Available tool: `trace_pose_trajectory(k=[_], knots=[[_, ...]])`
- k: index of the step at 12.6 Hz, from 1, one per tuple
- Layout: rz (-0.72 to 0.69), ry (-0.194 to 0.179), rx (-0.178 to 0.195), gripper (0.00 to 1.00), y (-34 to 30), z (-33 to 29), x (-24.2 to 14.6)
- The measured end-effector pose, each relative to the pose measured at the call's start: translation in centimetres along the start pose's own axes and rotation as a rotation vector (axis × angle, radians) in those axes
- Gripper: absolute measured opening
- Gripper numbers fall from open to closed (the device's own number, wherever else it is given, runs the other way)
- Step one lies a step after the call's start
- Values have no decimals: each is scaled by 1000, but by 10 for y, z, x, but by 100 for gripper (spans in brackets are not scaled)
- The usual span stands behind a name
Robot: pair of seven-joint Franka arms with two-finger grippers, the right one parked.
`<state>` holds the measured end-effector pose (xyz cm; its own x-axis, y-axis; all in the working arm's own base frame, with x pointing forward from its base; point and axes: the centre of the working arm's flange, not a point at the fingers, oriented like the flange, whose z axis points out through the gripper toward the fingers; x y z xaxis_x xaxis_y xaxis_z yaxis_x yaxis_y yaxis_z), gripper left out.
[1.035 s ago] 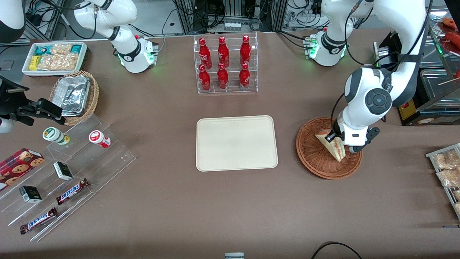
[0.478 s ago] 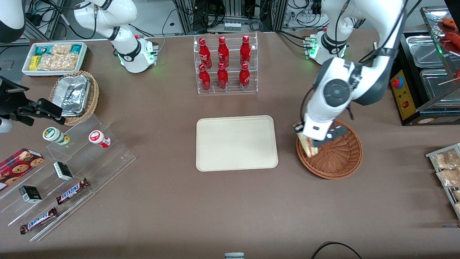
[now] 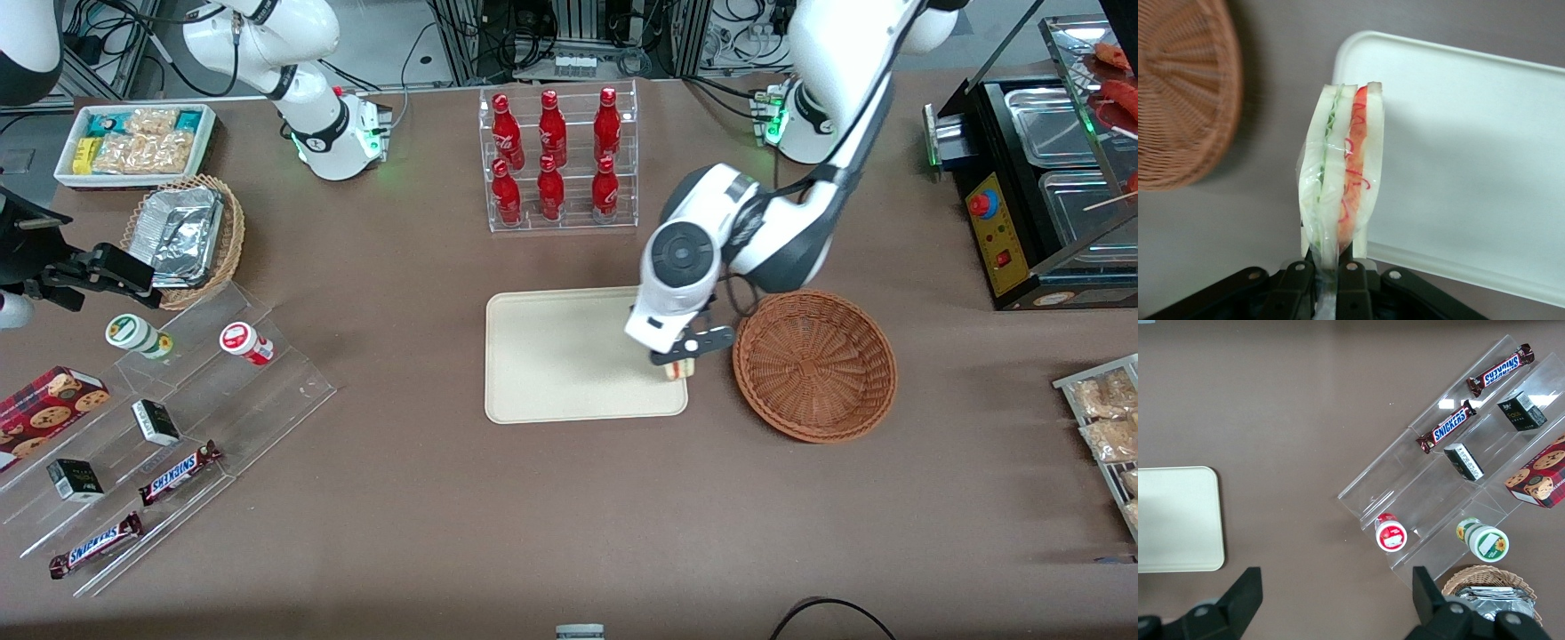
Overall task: Place sandwich from basket to tray
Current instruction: 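Lift the sandwich and carry it over the cream tray, then lower the sandwich onto the tray and open the left gripper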
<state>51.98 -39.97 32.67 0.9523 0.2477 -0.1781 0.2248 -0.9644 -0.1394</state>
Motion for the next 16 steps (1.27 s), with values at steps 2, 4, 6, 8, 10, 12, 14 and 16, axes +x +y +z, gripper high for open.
trace_pose_trajectory(k=[2,4,6,8,10,12,14,16], knots=[[-1,27,-42,11,28,13,-6],[-10,55,-85,11,52,25,-16],[-19,72,-114,11,70,36,-28],[-26,86,-142,11,87,44,-43],[-19,90,-152,11,100,54,-57],[-16,86,-148,11,104,60,-60],[-21,87,-147,11,104,62,-56],[-27,89,-152,26,106,63,-51]])
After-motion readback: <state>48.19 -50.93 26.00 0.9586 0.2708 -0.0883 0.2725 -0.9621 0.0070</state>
